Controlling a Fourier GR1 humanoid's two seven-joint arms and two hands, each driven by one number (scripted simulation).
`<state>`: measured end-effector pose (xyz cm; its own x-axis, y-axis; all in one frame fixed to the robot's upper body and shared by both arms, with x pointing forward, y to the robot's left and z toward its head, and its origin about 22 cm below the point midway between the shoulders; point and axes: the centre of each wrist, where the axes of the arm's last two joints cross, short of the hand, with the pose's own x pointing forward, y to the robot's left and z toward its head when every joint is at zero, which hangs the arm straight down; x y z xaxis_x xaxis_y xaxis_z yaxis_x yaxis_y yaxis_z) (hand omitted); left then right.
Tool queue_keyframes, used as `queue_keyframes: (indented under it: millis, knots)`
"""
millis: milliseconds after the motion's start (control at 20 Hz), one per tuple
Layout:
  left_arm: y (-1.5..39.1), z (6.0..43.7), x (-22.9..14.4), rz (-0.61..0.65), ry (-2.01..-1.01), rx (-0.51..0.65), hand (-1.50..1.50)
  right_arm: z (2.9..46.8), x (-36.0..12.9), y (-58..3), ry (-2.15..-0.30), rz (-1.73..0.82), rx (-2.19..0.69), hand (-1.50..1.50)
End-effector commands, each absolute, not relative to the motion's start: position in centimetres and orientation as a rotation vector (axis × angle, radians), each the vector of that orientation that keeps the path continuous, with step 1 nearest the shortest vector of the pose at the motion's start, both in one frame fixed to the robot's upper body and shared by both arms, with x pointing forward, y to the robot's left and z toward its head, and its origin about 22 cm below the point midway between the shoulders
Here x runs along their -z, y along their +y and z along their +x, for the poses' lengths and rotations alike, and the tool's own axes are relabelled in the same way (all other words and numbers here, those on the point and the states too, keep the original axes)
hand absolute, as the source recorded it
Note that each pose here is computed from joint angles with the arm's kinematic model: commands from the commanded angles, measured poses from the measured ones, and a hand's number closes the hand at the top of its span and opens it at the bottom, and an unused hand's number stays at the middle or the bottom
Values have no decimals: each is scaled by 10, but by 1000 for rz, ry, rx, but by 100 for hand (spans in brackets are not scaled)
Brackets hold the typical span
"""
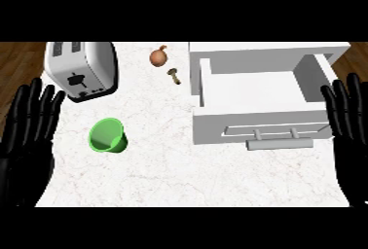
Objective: Pick up the cup, place it into the drawer and close the drawer
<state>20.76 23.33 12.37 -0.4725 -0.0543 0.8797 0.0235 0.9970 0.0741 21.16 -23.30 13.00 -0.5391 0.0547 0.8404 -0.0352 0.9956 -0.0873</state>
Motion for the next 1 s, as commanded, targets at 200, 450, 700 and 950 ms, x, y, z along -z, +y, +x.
queue_keyframes:
  millis: [200, 450, 700, 950]
  knots:
    - [229, 216, -126, -255, -2078, 278, -150, 215, -131, -241, -2114, -85, -79, -150]
    - [240, 221, -98, -429, -1885, 89, -150, 222, -131, -232, -2034, -93, -221, -150]
    - [263, 239, -88, -442, -1835, 65, -150, 213, -109, -235, -2029, -89, -224, -150]
    - [295, 236, -57, -336, -1800, -4, -150, 216, -128, -253, -2036, -88, -212, -150]
